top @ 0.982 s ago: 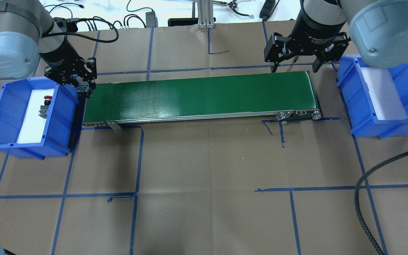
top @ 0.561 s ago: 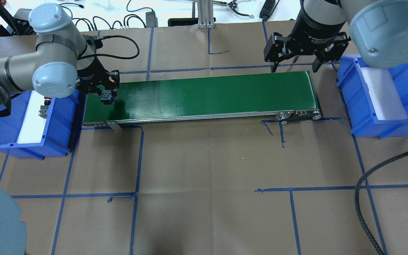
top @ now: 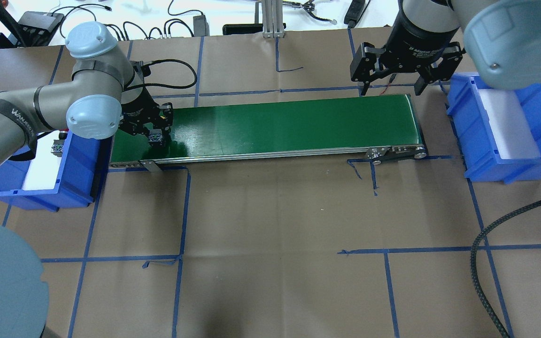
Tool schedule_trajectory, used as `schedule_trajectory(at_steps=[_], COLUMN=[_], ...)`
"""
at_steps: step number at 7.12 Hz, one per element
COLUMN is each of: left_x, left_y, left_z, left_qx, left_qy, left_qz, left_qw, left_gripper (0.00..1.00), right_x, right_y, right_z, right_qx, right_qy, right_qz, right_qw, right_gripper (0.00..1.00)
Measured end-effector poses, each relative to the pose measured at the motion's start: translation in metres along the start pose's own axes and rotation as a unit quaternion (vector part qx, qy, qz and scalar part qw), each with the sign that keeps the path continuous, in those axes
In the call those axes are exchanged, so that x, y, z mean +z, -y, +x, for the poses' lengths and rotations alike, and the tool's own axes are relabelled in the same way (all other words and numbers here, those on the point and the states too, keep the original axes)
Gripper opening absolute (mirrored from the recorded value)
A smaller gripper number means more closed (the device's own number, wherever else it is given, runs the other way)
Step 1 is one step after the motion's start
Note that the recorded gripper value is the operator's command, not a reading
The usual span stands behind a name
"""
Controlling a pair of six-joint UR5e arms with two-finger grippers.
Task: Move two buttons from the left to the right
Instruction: 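Place the yellow button on the conveyor near the bin and release, then move the left gripper back over the bin to the red button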
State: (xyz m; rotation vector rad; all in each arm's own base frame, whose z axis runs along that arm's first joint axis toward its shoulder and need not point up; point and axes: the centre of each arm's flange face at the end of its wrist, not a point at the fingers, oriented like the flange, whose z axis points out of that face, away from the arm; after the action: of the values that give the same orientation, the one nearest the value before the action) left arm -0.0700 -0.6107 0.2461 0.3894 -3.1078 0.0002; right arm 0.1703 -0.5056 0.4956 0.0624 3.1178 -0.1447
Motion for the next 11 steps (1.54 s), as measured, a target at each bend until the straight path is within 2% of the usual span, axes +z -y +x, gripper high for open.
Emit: schedule_trajectory(at_steps=[2, 5, 8, 10, 11], left_x=[-0.012, -0.079, -0.173, -0.200, -0.203], left_y=[0.004, -0.003, -0.025, -0.017, -0.006], left_z=[0.001, -0.002, -0.008, -0.028, -0.059], left_qx=[0.002, 0.010, 0.035, 0.057, 0.069], left_qy=[-0.003, -0.007, -0.004, -0.001, 0.001], left_qz=[0.014, 0.045, 0.035, 0.030, 0.030], left_qw=[0.9999, 0.9989, 0.9988, 0.9979, 0.9972], left_gripper=[0.99, 0.99, 0.99, 0.99, 0.99], right_x=[-0.001, -0.001, 0.000, 0.000, 0.000], right_y=[0.000, -0.001, -0.001, 0.000, 0.000], right_z=[0.001, 0.001, 0.001, 0.001, 0.000], right_qx=[0.001, 0.000, -0.001, -0.001, -0.001], right_qy=[0.000, 0.000, -0.002, -0.003, -0.001], right_qz=[0.001, 0.000, -0.001, -0.001, 0.000], right_qw=[1.0000, 1.0000, 1.0000, 1.0000, 1.0000], right_gripper=[1.00, 1.00, 1.00, 1.00, 1.00])
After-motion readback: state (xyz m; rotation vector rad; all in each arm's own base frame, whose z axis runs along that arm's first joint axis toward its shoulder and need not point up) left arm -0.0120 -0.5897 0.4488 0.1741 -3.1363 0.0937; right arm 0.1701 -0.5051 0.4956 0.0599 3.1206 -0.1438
